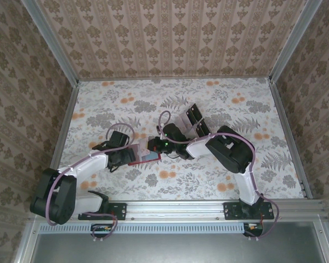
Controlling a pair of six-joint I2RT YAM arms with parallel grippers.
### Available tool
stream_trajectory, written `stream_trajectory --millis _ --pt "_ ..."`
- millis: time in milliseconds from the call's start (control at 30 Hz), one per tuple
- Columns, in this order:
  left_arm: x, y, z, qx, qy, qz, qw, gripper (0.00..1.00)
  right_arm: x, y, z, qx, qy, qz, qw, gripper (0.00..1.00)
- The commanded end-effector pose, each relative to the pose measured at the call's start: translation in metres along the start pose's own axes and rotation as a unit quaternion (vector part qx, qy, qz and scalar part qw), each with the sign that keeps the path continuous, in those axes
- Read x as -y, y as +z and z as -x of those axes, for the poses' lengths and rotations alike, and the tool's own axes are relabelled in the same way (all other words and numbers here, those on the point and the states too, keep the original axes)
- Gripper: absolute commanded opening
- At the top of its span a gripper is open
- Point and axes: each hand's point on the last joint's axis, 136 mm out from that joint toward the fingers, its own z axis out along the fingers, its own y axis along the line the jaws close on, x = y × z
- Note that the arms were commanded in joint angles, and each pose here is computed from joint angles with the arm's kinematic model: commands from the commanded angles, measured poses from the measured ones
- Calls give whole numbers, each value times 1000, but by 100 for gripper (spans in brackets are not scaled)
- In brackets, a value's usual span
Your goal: Put the credit cards into the card holder
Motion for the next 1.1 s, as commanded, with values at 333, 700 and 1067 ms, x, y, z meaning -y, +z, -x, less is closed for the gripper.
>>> stream_trajectory --millis 333,700,1067 --pt "-6 3 -7 -6 -3 12 1000 79 2 4 -11 -8 12 16 1000 0" --pt "-5 3 -6 -6 -4 12 1000 79 -1 7 -19 -16 15 23 999 0" --pt "-5 4 -6 -6 -3 12 1000 78 -6 8 -27 -25 19 32 999 0"
